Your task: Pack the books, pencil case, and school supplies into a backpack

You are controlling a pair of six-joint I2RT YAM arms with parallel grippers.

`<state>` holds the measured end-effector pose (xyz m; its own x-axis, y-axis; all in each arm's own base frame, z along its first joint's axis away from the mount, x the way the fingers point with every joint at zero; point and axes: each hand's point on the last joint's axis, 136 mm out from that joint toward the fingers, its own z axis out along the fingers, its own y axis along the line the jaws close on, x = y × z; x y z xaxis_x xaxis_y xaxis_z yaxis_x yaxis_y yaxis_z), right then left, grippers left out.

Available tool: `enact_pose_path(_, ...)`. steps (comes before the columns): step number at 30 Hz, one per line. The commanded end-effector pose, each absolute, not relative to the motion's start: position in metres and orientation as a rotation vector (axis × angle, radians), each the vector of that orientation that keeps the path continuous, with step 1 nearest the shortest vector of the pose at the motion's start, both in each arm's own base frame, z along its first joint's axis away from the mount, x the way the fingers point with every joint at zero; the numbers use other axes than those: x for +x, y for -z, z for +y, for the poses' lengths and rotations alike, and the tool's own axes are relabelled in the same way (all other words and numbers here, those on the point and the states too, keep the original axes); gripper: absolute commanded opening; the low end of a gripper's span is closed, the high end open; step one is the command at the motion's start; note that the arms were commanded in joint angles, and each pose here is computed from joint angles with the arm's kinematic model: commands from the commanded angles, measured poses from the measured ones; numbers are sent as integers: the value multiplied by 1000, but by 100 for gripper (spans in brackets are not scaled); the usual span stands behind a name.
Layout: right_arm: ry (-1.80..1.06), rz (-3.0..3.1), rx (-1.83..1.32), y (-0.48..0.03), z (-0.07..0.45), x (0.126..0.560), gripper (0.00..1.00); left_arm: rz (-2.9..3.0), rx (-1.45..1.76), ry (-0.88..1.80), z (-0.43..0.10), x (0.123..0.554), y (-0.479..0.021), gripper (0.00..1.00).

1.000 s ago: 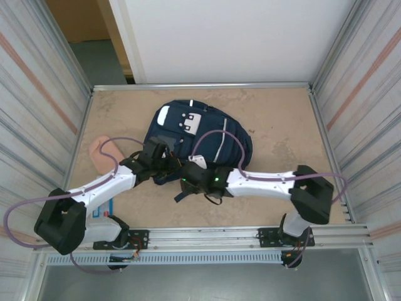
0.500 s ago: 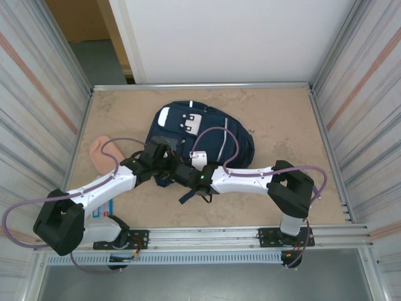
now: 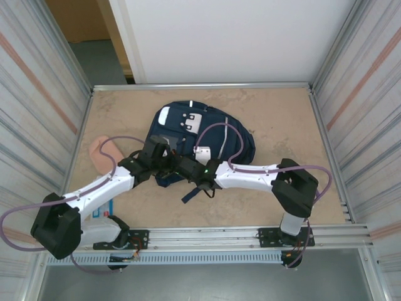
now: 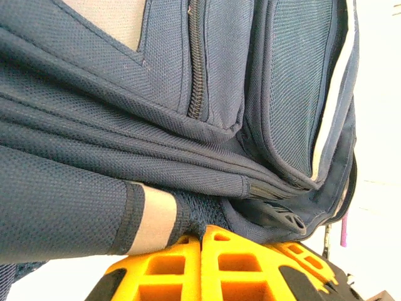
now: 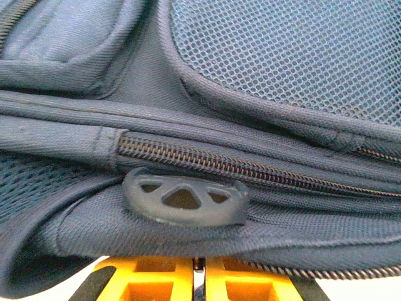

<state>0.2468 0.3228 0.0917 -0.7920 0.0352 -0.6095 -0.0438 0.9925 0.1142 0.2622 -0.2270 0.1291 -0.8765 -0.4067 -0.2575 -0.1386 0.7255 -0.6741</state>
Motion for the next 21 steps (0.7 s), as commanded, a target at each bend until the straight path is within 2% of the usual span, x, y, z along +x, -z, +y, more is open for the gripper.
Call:
enact_pose_path(1,-241,2485,-140,-109,324,240,1,2445,-334,992,-230,269,-167,0)
enact_pose_path(9,-192,2480,-385,-99,298,220,0,2463,-266,854,-213,274,-160,0)
enact_pose_path(21,-179,2532,-439,-95,240,203,0,2485,-218,772,-177,312,-143,0)
